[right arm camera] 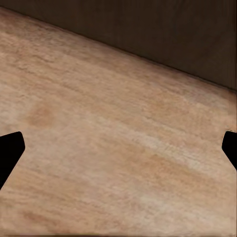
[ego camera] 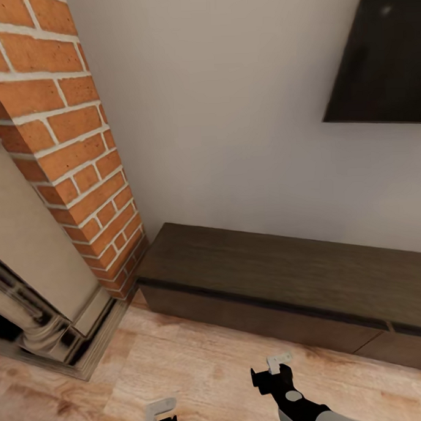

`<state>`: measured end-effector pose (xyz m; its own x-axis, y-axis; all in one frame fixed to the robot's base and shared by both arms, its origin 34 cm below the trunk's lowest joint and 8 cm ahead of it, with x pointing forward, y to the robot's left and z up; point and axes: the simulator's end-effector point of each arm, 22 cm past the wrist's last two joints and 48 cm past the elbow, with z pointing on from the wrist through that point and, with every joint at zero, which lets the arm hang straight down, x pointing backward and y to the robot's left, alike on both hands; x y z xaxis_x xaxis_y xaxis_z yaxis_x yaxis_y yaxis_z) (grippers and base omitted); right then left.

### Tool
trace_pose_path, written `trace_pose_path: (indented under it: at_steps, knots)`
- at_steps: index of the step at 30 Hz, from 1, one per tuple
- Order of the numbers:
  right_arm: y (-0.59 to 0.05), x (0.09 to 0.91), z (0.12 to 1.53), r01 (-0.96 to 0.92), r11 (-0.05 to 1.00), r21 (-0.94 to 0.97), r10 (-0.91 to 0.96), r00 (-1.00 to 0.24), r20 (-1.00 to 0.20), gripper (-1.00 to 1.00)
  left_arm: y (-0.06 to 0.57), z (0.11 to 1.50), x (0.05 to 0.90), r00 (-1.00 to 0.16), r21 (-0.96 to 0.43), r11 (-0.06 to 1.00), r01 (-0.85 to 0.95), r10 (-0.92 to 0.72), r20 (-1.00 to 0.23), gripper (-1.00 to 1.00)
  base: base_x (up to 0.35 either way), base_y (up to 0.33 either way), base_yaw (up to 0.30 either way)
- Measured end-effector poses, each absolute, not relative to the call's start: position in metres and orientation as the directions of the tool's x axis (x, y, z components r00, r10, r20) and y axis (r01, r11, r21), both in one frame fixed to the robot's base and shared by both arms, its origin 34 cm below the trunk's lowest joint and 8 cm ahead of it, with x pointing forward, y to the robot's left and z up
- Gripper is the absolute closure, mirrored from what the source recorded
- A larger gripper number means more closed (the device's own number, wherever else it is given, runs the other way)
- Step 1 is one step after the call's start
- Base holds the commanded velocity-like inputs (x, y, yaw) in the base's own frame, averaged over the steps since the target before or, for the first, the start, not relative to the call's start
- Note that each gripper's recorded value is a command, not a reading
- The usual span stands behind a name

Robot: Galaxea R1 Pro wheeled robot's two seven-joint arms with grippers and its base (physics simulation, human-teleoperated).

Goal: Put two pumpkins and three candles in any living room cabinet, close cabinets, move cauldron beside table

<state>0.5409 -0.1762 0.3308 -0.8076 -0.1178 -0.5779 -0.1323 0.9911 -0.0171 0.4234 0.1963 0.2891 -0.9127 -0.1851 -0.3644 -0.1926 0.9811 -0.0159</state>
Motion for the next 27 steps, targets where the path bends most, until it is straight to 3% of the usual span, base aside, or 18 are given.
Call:
trace_pose_path:
  at_steps: [27]
  knots:
    - [-0.1768,0.5419,0.3346,-0.132,0.991,-0.020,-0.119,-0.801,-0.587,-1.00,0.1962,0.2922,0.4263,-0.909,-0.018,0.981,-0.192,-0.185,-0.373,-1.00,0.000,0.000,-0.278]
